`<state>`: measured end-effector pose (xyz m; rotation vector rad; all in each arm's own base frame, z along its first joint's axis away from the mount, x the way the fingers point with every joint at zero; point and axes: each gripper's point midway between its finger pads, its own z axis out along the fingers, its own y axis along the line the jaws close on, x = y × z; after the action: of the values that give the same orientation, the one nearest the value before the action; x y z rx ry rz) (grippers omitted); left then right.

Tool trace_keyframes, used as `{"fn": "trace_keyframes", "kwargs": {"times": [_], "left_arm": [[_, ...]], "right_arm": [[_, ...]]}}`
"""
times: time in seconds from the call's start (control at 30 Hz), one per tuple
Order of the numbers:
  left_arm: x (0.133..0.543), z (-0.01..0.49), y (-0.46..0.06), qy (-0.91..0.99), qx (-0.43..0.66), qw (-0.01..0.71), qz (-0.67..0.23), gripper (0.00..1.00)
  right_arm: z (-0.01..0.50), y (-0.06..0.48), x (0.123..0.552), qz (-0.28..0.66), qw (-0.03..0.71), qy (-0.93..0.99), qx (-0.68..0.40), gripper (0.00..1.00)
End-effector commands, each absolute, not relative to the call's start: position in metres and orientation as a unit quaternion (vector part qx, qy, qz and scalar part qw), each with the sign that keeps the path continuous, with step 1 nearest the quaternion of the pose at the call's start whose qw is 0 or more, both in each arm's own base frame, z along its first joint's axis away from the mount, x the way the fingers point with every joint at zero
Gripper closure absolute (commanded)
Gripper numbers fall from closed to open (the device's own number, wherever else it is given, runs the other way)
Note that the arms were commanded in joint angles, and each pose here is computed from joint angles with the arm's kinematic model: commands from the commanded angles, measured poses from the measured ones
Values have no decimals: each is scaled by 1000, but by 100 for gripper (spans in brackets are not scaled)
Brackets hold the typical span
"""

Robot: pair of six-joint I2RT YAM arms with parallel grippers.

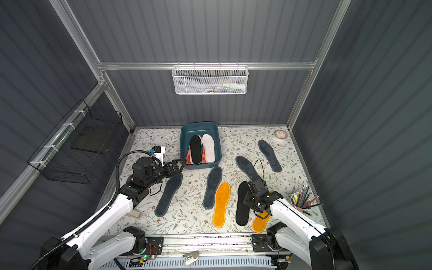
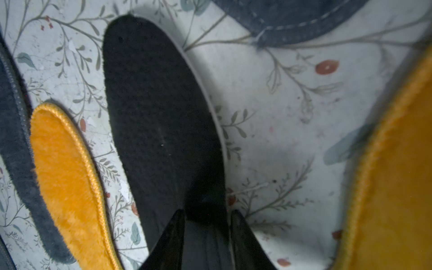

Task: Put the insoles into the storage box
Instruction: Pick up the insole from the center of the board.

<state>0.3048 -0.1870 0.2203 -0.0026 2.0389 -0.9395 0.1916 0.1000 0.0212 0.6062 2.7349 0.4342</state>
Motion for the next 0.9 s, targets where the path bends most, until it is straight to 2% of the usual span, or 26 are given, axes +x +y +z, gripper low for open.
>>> {"fn": "trace_keyframes", "kwargs": {"times": [0.0,0.17,0.27,0.4,0.5,0.67,0.87], "left_arm": [[304,223,-188,819,3,435,-375,0],[304,221,-184,821,-5,436,-368,0],[304,220,-183,823,-7,435,-366,0],[304,219,-183,823,-10,434,-366,0],[306,220,-183,824,-11,433,-366,0],[307,221,-184,824,-10,433,-366,0],[307,221,-184,824,-11,432,-366,0]], "right_arm": [[23,109,196,174,156,952,199,81],[33,117,208,193,176,948,184,98],[38,117,212,192,183,947,180,100],[36,113,210,181,180,950,180,78],[30,111,207,172,171,952,187,68],[25,115,208,180,162,952,189,65],[20,121,209,191,150,950,195,69]]}}
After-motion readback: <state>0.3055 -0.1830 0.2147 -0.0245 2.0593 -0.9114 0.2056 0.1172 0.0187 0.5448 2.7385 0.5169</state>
